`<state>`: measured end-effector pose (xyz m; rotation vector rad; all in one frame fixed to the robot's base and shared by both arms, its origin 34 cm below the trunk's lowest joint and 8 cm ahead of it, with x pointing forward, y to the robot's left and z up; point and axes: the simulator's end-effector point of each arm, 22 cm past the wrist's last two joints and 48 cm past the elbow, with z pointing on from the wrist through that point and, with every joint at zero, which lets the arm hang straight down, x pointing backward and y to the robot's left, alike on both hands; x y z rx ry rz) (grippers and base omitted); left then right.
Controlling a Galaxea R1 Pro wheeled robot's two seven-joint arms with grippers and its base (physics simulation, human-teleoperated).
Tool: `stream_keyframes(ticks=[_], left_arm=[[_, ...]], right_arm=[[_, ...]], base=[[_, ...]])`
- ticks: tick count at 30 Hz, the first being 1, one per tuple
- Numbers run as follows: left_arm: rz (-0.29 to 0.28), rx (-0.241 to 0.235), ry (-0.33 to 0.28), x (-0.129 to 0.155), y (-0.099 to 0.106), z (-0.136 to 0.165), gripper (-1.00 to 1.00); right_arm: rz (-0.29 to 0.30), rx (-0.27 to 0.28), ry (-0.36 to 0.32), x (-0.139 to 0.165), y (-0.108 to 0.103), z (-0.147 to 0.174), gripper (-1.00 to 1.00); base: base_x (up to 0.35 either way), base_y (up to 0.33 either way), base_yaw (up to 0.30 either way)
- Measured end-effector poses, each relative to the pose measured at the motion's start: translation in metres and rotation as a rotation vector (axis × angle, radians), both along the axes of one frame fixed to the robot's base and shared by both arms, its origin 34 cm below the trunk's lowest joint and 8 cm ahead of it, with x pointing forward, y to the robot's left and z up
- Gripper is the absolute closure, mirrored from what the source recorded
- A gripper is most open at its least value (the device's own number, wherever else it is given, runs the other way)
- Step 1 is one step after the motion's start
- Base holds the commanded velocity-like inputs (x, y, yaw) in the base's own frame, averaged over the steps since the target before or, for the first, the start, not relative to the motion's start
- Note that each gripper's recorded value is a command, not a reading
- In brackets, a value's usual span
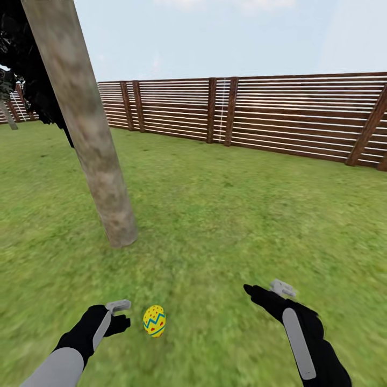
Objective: Take the three Easter eggs out of the wicker basket on the lawn in the garden, then place them on the lawn next to a single tree (choose any tree) so that all three eggs are next to the same tree and none are left in the basket.
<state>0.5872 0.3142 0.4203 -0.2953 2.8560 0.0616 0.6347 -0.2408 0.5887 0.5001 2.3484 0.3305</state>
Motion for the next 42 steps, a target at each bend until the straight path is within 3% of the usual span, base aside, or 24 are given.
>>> stream_keyframes(ticks=[10, 16, 34, 37, 40, 42], left_arm=[[0.0, 0.005, -0.002, 0.004, 0.001, 0.02, -1.0], [0.005, 0.011, -0.048, 0.015, 0.003, 0.035, -1.0], [0.007, 0.011, -0.048, 0.019, 0.003, 0.07, -1.0], [0.012, 0.024, -0.044, 0.018, 0.016, 0.076, -1.0], [0.027, 0.057, -0.043, 0.016, 0.045, 0.083, -1.0], [0.034, 0.057, -0.017, 0.005, 0.05, 0.079, -1.0]], right_arm=[[0.076, -0.012, 0.005, 0.006, 0.032, 0.02, -1.0], [0.104, -0.011, 0.006, 0.008, 0.046, 0.032, -1.0], [0.112, -0.002, -0.009, 0.015, 0.049, 0.073, -1.0], [0.113, -0.001, -0.01, 0.016, 0.05, 0.079, -1.0], [0.11, -0.002, -0.009, 0.017, 0.048, 0.084, -1.0], [0.109, -0.002, -0.009, 0.017, 0.048, 0.088, -1.0]], base=[[0.0, 0.0, 0.0], [0.0, 0.0, 0.0], [0.0, 0.0, 0.0], [0.0, 0.0, 0.0], [0.0, 0.0, 0.0], [0.0, 0.0, 0.0]])
